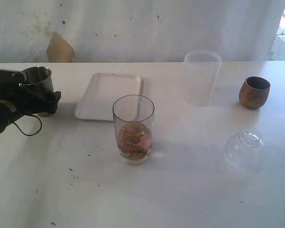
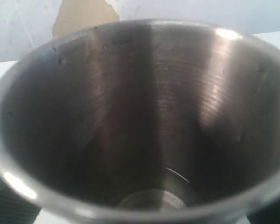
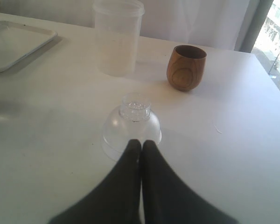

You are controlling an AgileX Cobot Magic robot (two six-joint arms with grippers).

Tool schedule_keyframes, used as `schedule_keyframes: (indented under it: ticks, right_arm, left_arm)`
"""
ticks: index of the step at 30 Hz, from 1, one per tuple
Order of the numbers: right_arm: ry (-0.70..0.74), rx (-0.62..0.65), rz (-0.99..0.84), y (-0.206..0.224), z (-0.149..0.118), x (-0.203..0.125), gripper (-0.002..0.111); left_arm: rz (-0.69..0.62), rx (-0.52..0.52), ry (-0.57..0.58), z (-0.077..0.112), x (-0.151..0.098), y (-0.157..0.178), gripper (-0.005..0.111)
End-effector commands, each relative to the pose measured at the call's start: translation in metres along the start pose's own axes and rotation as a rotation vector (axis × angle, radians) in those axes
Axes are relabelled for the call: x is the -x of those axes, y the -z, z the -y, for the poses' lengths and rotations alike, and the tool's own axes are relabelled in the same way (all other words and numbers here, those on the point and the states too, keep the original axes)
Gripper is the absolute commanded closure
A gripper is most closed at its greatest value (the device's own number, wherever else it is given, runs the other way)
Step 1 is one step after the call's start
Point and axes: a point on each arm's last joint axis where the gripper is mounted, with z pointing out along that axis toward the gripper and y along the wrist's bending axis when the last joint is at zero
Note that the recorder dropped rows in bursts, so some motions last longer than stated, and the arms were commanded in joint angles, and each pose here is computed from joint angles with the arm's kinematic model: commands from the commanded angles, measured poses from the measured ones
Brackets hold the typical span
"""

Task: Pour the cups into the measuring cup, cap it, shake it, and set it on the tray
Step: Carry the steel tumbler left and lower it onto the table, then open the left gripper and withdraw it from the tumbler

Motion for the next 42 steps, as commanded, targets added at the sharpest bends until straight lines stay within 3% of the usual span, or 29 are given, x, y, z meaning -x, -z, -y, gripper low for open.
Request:
schedule_keyframes:
  ticks: [1,13,25,27,29,37,42]
  right_arm:
    - [0.007,0.002,0.001,0.0,0.0,-0.002,0.108]
    - [0.007,0.002,0.001,0.0,0.0,-0.002,0.108]
    - [0.007,0.002,0.001,0.0,0.0,-0.002,0.108]
    - [0.007,0.002,0.001,0.0,0.0,-0.002,0.108]
    - [0.007,0.002,0.001,0.0,0.0,-0.002,0.108]
    - [0.007,0.002,0.001,0.0,0.0,-0.002,0.108]
    - [0.007,0.002,0.001,0.0,0.0,-0.002,0.108]
  left_arm:
    - [0.028,-0.004,-0.013,0.003,0.013,0.015,0.002]
    - [0.018,-0.003,-0.012,0.011,0.019,0.067,0.002]
    - [-0.027,0.043,0.055,0.017,0.053,0.144,0.004]
    - [-0.006,0.048,0.059,0.018,0.06,0.159,0.011]
    - [0.027,0.053,0.056,0.02,0.068,0.176,0.024]
    - [0.105,0.033,-0.099,0.032,0.083,0.235,0.107]
    - [0.201,0.045,-0.051,0.036,0.088,0.265,0.107]
